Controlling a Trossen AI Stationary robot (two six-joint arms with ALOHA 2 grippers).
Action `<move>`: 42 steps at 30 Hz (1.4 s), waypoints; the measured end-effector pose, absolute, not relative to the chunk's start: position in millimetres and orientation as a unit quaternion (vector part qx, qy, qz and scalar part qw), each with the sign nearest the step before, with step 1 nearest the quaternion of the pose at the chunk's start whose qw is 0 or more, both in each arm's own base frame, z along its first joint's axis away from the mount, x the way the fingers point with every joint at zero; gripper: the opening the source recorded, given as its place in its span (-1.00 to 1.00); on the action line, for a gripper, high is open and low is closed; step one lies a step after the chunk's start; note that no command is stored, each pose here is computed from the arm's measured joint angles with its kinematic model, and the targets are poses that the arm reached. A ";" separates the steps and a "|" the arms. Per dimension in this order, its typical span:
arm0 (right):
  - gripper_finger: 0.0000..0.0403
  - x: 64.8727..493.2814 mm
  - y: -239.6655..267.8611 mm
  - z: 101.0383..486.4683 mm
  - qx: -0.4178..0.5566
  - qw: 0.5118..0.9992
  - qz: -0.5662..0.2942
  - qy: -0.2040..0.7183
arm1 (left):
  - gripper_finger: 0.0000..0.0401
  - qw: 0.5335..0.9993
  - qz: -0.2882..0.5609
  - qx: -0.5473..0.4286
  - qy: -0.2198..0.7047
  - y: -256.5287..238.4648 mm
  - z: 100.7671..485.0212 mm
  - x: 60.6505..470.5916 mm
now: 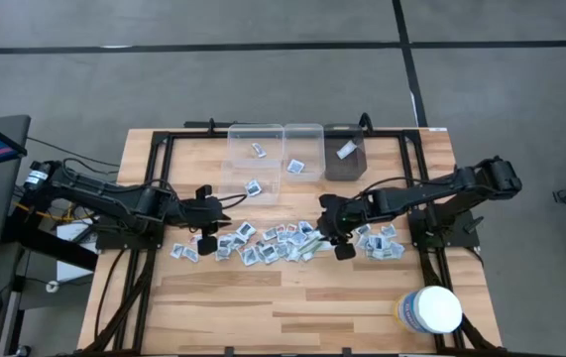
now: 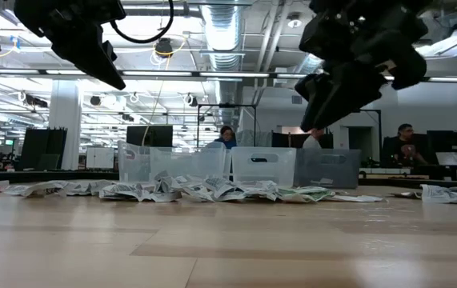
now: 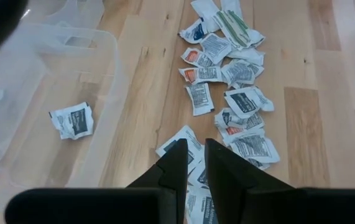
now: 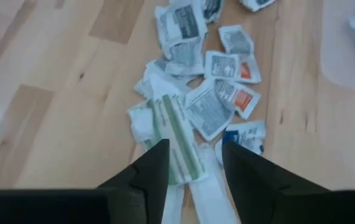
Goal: Pick & Place First Aid Supplies
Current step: Put the bandage pack into the black transparent bin
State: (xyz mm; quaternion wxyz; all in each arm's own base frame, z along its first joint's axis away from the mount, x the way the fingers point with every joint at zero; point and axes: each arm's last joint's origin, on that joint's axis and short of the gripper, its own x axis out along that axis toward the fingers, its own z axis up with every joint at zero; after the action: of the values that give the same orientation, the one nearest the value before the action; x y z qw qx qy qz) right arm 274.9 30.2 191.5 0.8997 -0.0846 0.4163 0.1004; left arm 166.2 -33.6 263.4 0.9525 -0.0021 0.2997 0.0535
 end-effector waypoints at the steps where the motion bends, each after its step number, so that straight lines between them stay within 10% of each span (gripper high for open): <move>1: -0.27 274.3 29.2 189.0 -0.084 0.901 0.099 0.414 | -0.72 0.953 0.054 -0.002 0.299 -33.5 263.4 166.3; 29: -0.23 286.5 21.4 118.5 -0.140 0.811 0.052 0.566 | -0.72 0.953 0.051 -0.004 0.299 -33.7 263.4 166.4; 42: -0.90 284.9 28.4 152.0 -0.148 0.816 0.059 0.556 | -0.72 0.952 0.051 -0.004 0.300 -33.7 263.1 166.2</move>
State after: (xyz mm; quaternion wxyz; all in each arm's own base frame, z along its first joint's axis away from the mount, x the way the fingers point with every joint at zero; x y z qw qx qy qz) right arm 284.9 28.4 152.0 0.8155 -0.1481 0.5564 0.0585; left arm 166.2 -33.7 263.1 0.9524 -0.0044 0.3004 0.0512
